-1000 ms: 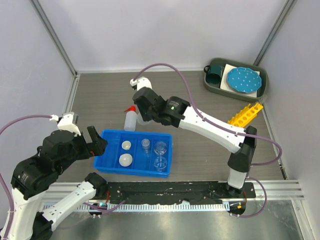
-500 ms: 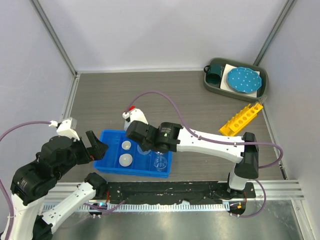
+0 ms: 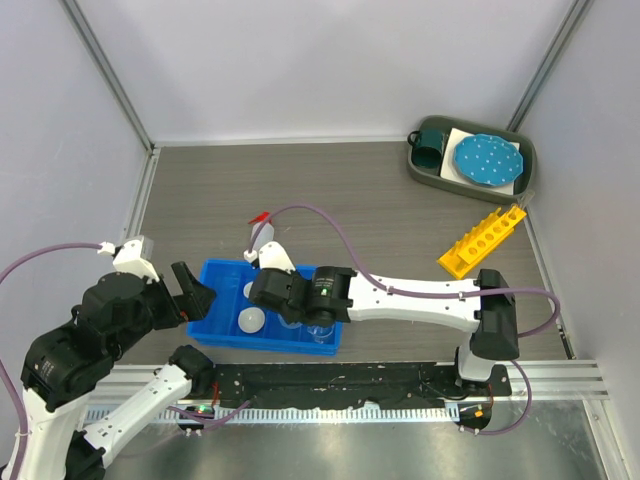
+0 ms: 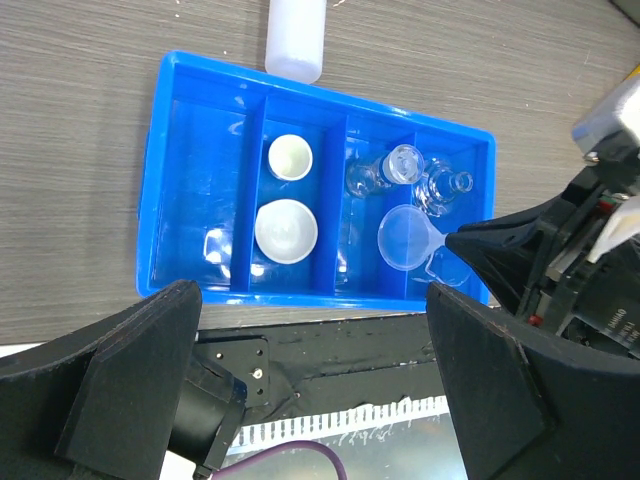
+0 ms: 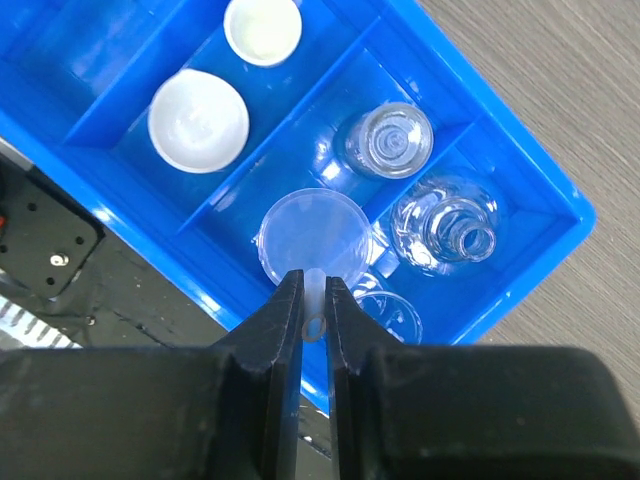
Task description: Organize the chemistry lab equipment
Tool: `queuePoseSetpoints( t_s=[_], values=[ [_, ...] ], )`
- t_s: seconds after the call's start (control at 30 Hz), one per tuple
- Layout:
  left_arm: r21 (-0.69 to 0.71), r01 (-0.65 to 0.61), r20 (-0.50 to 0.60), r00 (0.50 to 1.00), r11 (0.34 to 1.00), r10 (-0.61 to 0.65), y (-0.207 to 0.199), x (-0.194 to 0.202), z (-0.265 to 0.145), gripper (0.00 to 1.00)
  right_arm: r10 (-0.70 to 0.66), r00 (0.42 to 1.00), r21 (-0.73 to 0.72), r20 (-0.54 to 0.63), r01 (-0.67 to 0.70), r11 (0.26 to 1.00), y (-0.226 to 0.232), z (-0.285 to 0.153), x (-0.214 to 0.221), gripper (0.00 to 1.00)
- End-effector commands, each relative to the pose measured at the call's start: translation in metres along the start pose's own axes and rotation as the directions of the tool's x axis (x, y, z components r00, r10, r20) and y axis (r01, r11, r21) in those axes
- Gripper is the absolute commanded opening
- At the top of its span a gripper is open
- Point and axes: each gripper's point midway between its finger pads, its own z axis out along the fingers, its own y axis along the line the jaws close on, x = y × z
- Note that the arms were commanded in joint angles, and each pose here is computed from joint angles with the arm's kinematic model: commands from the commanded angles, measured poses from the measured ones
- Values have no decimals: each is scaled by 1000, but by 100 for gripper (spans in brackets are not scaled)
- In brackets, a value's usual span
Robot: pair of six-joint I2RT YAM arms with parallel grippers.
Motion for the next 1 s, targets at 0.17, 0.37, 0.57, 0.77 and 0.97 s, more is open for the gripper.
queuePoseSetpoints(
  t_s=[0.17, 0.37, 0.57, 0.77, 0.97],
  values=[
    [-66, -30, -96, 995, 997, 23, 17, 22, -2, 100, 26, 999, 33, 26, -27, 999, 1, 19, 2, 1],
    [-71, -35, -99, 995, 997, 28, 18, 23, -1, 100, 18, 999, 22, 38, -19, 1000, 6, 19, -5, 1],
    [-71, -37, -96, 995, 997, 30, 18, 22, -2, 100, 9, 1000, 16, 28, -9, 1000, 10, 23, -5, 1],
    [-74, -39, -94, 995, 996, 32, 19, 22, -3, 100, 4, 1000, 13, 29, -5, 1000, 13, 24, -9, 1],
    [-74, -38, -90, 995, 997, 32, 20, 22, -4, 100, 0, 1000, 11, 18, 0, 1000, 16, 28, -6, 1]
  ],
)
